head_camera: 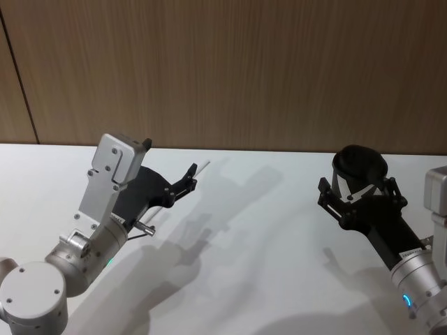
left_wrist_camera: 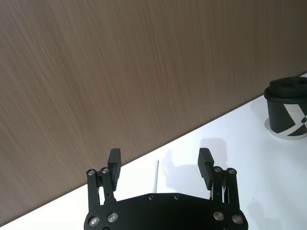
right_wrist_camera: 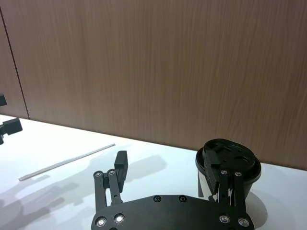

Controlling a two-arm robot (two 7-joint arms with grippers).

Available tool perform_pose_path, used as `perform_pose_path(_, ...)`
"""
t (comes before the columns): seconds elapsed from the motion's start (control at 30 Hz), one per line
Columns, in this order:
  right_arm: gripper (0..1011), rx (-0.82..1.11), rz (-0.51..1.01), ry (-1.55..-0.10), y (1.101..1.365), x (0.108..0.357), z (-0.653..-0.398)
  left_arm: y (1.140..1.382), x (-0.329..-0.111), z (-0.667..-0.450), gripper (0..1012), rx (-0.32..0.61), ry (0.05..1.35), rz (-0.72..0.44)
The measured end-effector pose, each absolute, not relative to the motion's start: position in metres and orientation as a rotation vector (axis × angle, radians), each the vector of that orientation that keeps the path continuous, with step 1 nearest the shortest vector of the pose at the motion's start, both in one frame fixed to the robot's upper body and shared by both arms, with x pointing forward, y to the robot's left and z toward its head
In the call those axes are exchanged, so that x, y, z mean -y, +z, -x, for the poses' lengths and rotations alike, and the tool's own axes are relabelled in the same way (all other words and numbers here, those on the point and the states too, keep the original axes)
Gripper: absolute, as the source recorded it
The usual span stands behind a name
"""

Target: Pick up the straw with one hand, pass it to the other hand, and insert it into the cup.

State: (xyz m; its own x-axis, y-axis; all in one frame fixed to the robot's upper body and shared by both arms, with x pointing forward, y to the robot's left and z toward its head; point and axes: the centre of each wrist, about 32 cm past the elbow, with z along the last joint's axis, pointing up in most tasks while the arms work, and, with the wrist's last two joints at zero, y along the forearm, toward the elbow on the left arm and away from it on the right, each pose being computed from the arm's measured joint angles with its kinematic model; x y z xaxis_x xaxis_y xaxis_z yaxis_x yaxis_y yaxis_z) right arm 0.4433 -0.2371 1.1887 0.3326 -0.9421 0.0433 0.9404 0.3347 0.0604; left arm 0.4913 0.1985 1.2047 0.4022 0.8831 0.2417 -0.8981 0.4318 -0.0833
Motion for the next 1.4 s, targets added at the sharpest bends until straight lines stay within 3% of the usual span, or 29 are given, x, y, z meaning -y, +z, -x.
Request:
perform_pose_path(0.77,1001,0.075,-0.026,-1.23,1.189,0.237,-0.443,1.211,-0.204,-0.472,1003,0.185,1.176,-0.172)
perform_pose_path(1.4,1001,0.075,-0.026,-1.23,1.189,0.237,-0.443,1.199,-0.215,-0.464,1003,0.015,1.225,-0.219)
